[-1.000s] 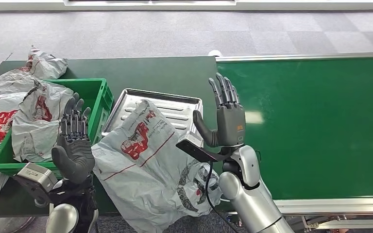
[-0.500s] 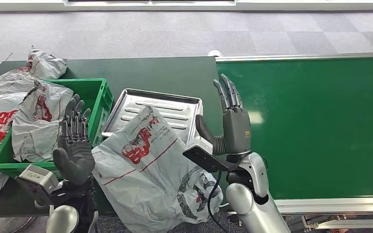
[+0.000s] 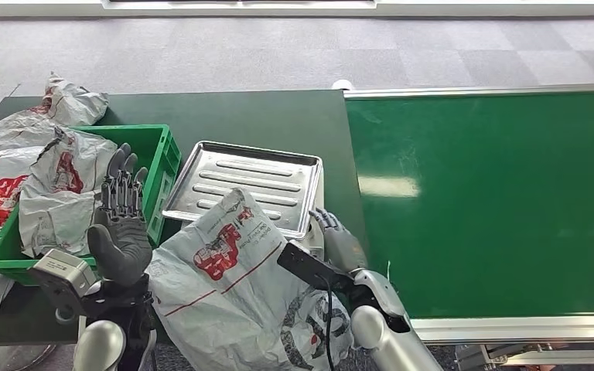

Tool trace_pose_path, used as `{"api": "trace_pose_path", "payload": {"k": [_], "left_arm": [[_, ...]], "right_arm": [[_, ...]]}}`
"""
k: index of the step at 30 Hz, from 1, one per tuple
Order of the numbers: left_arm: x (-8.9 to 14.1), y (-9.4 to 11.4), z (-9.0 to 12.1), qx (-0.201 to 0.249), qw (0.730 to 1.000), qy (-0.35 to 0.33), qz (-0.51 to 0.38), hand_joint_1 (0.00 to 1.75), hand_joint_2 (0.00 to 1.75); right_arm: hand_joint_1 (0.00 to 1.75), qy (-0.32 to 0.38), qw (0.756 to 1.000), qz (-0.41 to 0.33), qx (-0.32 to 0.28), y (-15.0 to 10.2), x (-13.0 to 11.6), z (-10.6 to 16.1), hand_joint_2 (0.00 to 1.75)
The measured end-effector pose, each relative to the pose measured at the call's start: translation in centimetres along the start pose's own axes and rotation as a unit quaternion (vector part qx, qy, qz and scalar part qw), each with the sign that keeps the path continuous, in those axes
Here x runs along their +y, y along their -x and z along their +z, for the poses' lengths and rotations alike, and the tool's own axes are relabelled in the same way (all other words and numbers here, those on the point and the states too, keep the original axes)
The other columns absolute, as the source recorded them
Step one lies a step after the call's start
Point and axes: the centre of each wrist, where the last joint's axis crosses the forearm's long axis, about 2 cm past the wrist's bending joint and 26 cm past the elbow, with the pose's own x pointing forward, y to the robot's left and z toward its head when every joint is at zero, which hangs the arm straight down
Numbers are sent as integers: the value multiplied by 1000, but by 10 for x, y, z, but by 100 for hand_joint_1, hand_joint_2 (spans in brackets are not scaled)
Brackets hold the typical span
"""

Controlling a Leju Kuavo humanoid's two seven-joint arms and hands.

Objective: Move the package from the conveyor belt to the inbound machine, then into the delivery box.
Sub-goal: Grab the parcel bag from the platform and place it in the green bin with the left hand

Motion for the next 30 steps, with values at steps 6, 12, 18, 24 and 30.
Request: {"api": "trace_pose_path", "payload": {"k": [6,12,18,24,30], "left_arm": [[0,0,1,1,1000,-1,-1,0,0],[0,0,1,1,1000,-1,-4,0,0],[1,1,6,4,1000,-10,-7,0,0],[2,2,13,8,1000,-14,-8,0,0],[3,2,20,9,1000,-18,-6,0,0]], "right_arm": [[0,-20,1000,6,20,12,25,0,175],[87,-27,999,12,24,11,28,-3,175],[175,-2,998,69,15,9,33,-1,175],[175,19,996,89,4,4,33,5,175],[175,45,994,101,-13,2,38,19,175]]}}
